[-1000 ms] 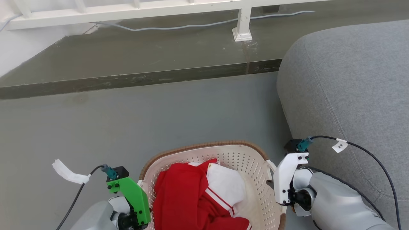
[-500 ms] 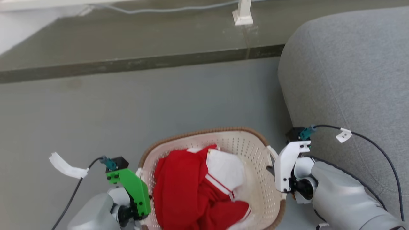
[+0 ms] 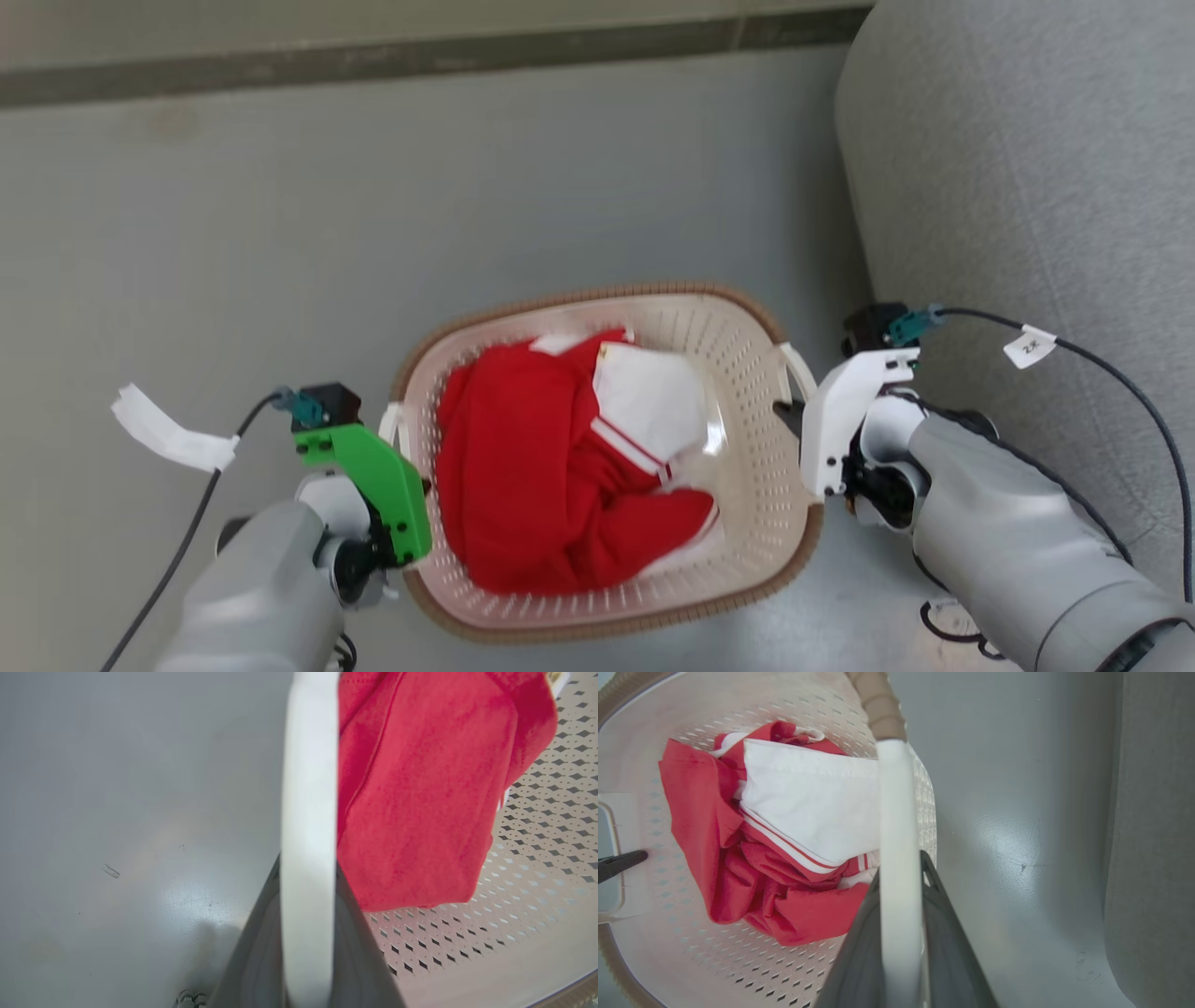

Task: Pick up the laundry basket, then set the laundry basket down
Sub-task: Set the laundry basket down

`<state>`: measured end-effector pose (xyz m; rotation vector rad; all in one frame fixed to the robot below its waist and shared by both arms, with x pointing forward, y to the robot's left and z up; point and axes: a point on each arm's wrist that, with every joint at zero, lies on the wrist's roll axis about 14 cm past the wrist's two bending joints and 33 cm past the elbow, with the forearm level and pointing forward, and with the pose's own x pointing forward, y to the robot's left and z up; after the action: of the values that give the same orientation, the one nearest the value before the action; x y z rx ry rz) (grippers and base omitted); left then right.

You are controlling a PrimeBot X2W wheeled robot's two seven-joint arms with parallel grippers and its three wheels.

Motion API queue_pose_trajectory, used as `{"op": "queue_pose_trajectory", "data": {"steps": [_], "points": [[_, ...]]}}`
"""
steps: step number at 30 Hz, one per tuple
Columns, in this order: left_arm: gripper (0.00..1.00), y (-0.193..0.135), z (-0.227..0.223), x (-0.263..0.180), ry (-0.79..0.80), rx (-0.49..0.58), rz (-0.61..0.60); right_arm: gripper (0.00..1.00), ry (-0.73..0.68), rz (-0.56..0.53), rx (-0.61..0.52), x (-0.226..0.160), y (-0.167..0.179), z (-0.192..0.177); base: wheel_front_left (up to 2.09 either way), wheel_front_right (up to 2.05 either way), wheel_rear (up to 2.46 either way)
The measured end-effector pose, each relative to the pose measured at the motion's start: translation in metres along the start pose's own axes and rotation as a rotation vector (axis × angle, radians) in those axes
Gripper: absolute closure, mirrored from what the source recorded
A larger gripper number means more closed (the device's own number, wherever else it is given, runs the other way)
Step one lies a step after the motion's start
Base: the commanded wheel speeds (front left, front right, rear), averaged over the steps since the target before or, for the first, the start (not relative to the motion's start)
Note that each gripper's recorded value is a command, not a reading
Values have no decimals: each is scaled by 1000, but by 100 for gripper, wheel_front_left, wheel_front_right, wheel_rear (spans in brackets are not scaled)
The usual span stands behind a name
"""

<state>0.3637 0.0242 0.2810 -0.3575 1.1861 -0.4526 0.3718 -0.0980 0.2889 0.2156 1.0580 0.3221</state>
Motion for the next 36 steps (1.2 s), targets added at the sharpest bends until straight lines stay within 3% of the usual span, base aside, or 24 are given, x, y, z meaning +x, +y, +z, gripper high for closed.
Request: {"op": "queue_pose_trajectory", "data": {"steps": [21,36], "points": [[100,40,29,65,-39,-6,15,100,-9,7,37,75,-25,11,0,0,0],[100,70,11,106,-15,-53,36,100,28,12,68,120,-38,-18,0,0,0]]}}
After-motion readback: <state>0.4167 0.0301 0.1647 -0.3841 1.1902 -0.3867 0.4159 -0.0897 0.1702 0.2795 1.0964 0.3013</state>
